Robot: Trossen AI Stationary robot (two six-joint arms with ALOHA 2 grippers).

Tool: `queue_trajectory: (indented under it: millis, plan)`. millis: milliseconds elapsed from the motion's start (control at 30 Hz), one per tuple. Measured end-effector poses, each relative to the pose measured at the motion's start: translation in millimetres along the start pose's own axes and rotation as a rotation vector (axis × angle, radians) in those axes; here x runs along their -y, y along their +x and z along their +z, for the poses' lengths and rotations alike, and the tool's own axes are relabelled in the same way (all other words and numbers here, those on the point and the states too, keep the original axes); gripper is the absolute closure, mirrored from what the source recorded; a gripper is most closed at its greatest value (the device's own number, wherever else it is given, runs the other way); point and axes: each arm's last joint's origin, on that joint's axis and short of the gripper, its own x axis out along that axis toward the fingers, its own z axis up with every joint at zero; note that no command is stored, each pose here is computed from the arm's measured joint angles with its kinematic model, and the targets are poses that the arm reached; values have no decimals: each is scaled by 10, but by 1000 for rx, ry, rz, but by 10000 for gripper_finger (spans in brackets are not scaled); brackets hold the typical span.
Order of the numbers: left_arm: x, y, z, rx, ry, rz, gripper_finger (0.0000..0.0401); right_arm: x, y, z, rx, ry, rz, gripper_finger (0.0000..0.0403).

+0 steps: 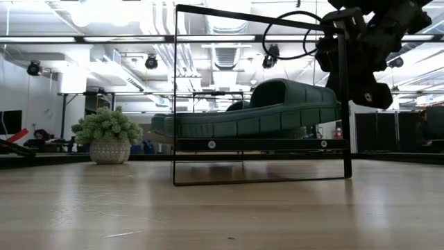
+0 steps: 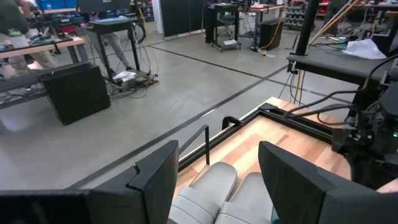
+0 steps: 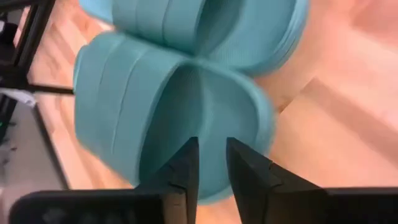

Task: Pick and place slides into the shelf
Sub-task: Put the green slipper on the shelf

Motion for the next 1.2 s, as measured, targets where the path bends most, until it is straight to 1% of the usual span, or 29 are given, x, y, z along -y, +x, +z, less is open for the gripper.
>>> queue_trajectory:
  millis: [67, 200, 433, 500, 633, 767, 833, 933, 1000, 1033, 1100, 1200]
  plan:
    - [0, 0, 0, 0, 0, 0, 194, -14, 3, -28, -34, 6, 18, 342]
    - [0, 0, 0, 0, 1, 0, 194, -16, 39, -93, -63, 2, -7, 360]
    - [0, 0, -1, -1, 1, -1, 194, 4, 92, -123, -81, 13, -39, 370]
    - [0, 0, -1, -1, 2, -2, 194, -11, 82, -116, -77, 15, -24, 370]
    - [0, 0, -2, -2, 3, -1, 194, -108, 13, -72, -62, 12, 48, 370]
    - [-3, -1, -7, -4, 10, 0, 194, -183, -104, -20, -33, -26, 67, 370]
    - [-4, 0, -7, -4, 10, 1, 194, -199, -193, 3, -7, -40, 35, 369]
    - [-6, -1, -8, -4, 11, 1, 194, -152, -317, -3, 0, -67, -64, 369]
    - [-10, -1, -12, -7, 18, 2, 194, -98, -366, -27, -18, -74, -117, 365]
    - [-10, -1, -12, -7, 18, 2, 194, -80, -368, -37, -22, -74, -122, 360]
    - [-11, -1, -15, -8, 22, 3, 194, -64, -361, -52, -25, -52, -103, 341]
    - [-11, -1, -16, -8, 23, 3, 194, -75, -347, -50, -25, -22, -78, 299]
